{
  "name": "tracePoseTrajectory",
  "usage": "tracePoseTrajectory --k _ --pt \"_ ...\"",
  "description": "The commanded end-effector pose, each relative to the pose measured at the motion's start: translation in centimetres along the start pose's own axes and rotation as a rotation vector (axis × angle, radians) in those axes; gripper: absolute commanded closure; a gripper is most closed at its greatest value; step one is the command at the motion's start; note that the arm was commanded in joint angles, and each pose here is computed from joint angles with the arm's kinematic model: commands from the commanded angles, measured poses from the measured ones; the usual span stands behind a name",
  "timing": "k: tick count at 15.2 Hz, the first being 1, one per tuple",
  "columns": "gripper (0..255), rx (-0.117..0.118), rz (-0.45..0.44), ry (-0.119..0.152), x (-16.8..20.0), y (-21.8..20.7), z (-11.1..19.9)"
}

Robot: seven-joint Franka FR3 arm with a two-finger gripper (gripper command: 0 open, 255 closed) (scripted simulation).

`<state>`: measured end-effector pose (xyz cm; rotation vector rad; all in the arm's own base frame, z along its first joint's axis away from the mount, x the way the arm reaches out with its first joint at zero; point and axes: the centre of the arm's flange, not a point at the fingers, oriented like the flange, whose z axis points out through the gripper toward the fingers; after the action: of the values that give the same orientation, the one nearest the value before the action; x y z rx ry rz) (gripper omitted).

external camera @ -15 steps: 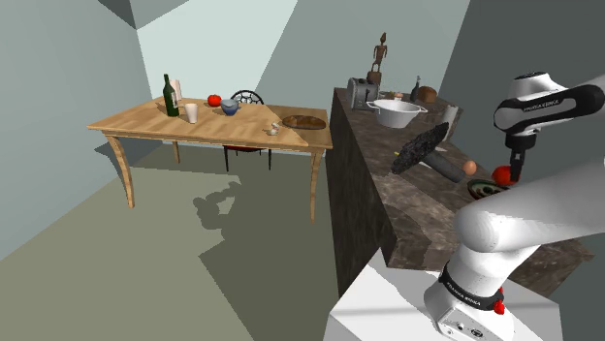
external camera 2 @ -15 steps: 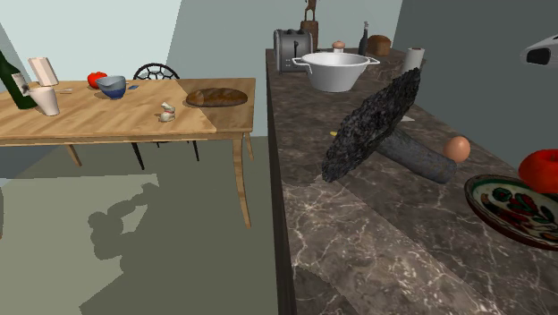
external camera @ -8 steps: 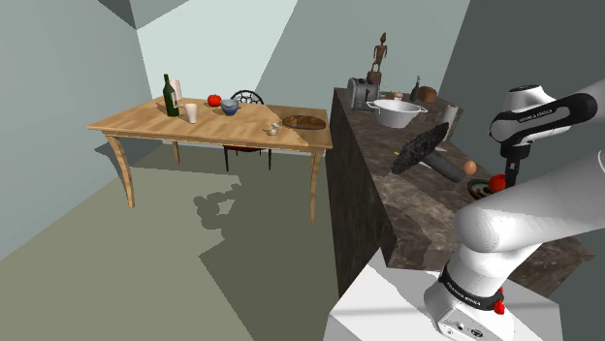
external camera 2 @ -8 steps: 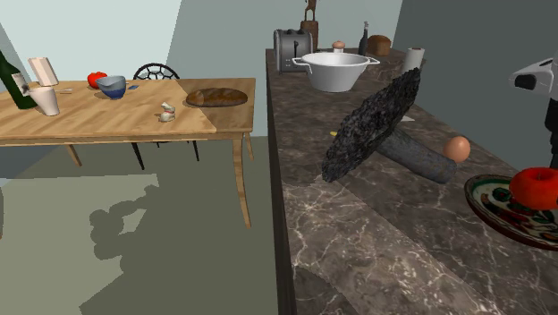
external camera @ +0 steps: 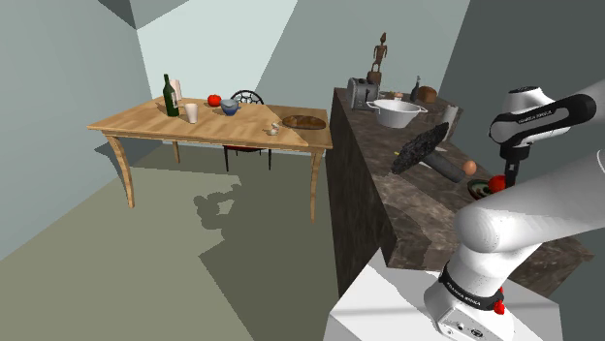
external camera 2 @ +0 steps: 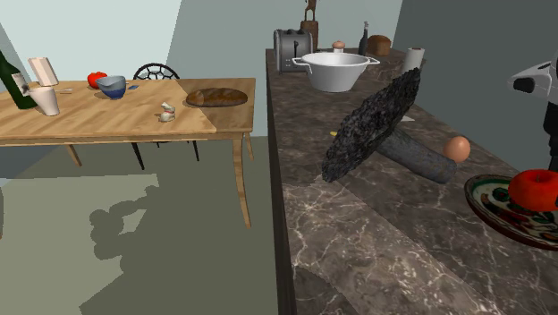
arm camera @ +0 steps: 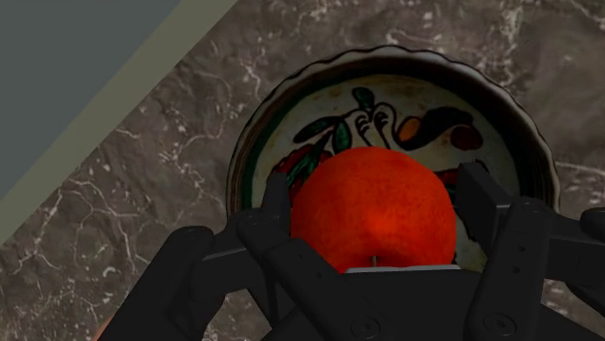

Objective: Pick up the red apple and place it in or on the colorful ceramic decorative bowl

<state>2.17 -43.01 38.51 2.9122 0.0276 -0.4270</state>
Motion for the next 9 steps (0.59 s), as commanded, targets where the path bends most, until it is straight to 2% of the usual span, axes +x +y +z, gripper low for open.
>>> tracePoseTrajectory --k 1,6,9 --pt "0 0.0 0.0 0.0 0.0 0.0 0.0" --pt "0 0.0 0.0 0.0 0.0 0.0 0.0" --pt "0 0.0 0.0 0.0 0.0 0.0 -4.0"
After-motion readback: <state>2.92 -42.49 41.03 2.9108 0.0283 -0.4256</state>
